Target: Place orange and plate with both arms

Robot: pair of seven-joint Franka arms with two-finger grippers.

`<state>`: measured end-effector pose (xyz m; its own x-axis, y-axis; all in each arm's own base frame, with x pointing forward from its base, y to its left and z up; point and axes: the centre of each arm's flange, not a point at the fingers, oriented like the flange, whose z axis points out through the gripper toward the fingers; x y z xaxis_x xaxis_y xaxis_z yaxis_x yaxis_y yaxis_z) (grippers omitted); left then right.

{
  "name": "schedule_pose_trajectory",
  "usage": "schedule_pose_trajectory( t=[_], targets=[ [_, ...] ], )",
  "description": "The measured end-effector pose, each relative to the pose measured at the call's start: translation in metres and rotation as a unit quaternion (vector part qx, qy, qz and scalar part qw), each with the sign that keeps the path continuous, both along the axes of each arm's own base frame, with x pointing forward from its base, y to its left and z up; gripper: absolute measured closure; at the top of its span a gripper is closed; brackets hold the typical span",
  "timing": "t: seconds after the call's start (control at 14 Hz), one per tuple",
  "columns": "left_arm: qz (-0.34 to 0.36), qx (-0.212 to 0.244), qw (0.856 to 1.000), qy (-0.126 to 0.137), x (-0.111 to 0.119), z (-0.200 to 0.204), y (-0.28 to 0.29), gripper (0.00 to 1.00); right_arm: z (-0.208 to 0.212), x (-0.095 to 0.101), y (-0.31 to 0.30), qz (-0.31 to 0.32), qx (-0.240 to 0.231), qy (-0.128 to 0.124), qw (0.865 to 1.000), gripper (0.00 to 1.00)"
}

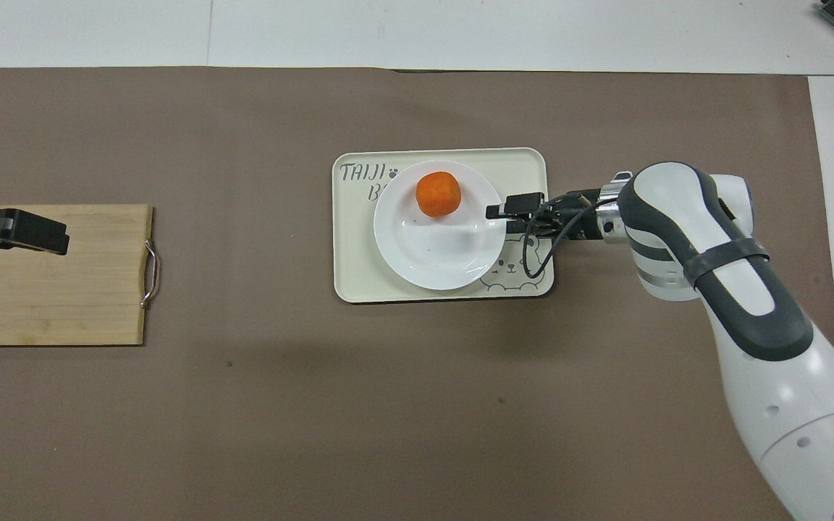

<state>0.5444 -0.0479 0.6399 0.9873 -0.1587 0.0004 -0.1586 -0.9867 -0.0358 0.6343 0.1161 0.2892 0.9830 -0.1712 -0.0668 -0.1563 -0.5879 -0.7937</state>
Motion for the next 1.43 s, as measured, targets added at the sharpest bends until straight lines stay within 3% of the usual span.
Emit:
schedule_pose_trajectory(
  t=[0.07, 0.21, 0.43, 0.64, 0.86, 1.21, 1.43],
  targets=[
    [0.0, 0.0, 1.0, 0.0, 0.0, 0.0, 0.0, 0.0, 0.009, 0.001, -0.005, 0.0, -0.008, -0.003, 1.0, 0.01],
    [0.0, 0.0, 1.0, 0.0, 0.0, 0.0, 0.0, 0.0, 0.019, 0.003, -0.018, 0.003, -0.033, -0.009, 0.999, 0.0],
    [0.0, 0.0, 1.0, 0.0, 0.0, 0.0, 0.0, 0.0, 0.051, 0.008, -0.041, 0.011, -0.118, -0.013, 0.993, 0.0],
    [0.0, 0.0, 1.0, 0.0, 0.0, 0.0, 0.0, 0.0, 0.109, 0.008, -0.053, 0.007, -0.224, -0.013, 0.974, 0.0],
    [0.0, 0.0, 1.0, 0.0, 0.0, 0.0, 0.0, 0.0, 0.149, -0.001, -0.066, 0.014, -0.302, -0.028, 0.953, 0.0],
    [0.0, 0.0, 1.0, 0.0, 0.0, 0.0, 0.0, 0.0, 0.19, -0.023, -0.115, 0.046, -0.385, -0.016, 0.921, 0.0],
    [0.0, 0.0, 1.0, 0.0, 0.0, 0.0, 0.0, 0.0, 0.23, -0.044, -0.14, 0.044, -0.407, -0.013, 0.912, 0.0]
  ],
)
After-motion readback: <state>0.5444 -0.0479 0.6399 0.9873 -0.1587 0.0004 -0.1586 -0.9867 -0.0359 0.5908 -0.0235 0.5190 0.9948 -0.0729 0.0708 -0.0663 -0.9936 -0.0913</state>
